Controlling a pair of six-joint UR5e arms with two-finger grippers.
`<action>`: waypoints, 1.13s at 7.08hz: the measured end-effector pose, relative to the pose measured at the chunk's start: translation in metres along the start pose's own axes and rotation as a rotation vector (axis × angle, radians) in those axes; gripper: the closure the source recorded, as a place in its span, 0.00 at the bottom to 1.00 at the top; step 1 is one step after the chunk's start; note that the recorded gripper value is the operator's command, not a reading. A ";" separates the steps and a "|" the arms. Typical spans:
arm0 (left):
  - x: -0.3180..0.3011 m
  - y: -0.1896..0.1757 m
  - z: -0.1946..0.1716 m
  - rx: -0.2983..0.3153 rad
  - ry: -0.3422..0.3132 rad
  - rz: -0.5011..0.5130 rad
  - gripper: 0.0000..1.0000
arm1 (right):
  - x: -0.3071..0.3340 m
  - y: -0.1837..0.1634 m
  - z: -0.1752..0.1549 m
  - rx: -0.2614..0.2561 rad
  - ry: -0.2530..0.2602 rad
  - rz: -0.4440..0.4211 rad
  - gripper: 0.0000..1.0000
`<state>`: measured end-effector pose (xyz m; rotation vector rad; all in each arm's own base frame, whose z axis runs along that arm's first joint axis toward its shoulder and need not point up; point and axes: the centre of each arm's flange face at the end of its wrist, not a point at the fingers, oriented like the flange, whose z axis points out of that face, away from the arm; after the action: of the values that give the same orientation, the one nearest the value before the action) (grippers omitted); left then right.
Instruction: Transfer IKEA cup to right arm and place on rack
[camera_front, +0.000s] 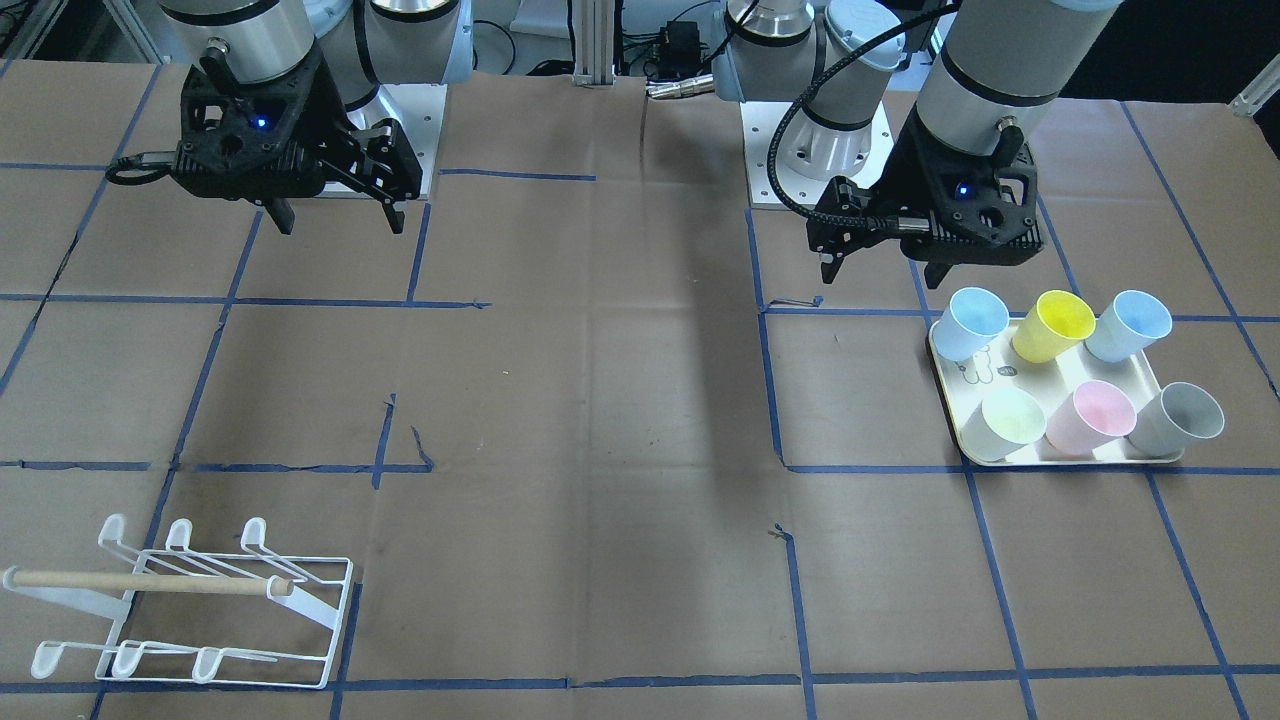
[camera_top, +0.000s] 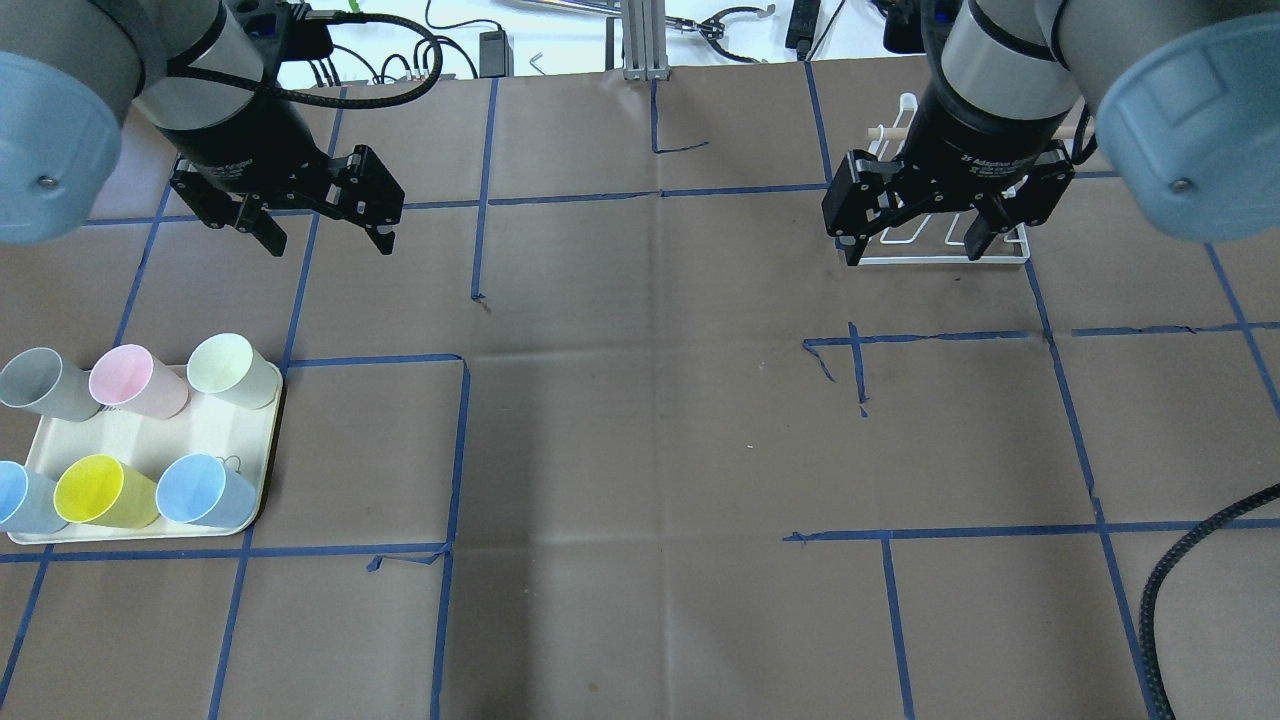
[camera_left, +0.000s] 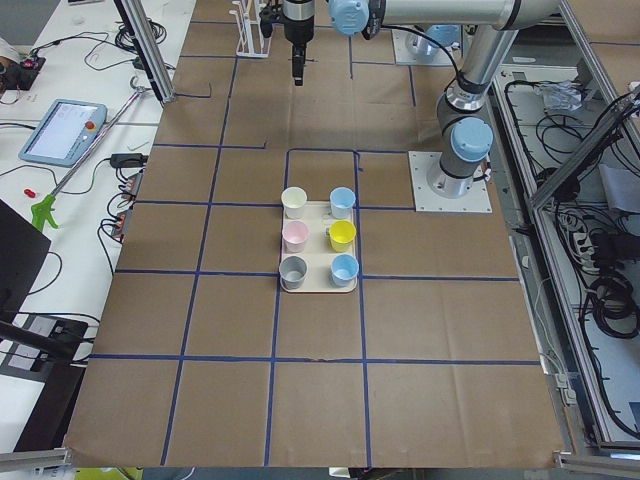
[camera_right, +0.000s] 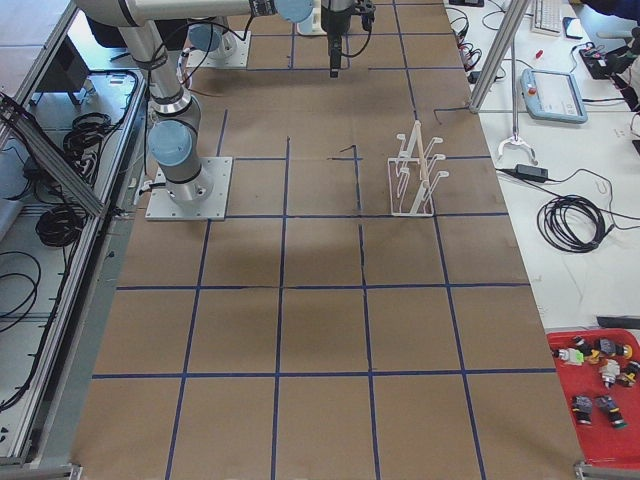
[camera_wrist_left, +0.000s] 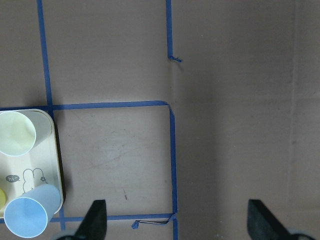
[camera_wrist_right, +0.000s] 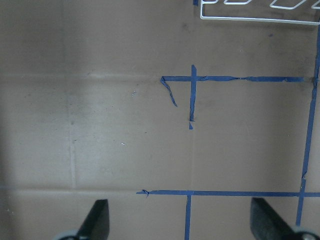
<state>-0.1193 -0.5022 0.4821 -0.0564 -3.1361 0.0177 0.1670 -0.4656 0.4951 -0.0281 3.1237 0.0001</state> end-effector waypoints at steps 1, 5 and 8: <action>0.000 -0.001 0.000 0.001 0.000 0.000 0.00 | 0.000 0.000 0.000 0.001 0.000 0.000 0.00; 0.000 -0.002 0.000 0.003 -0.001 0.000 0.00 | 0.000 0.000 0.000 0.000 0.000 -0.001 0.00; -0.001 0.001 0.004 -0.004 -0.003 0.001 0.00 | 0.000 0.000 0.000 -0.001 0.000 0.000 0.00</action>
<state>-0.1180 -0.5015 0.4777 -0.0583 -3.1391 0.0120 0.1672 -0.4660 0.4948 -0.0286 3.1238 0.0021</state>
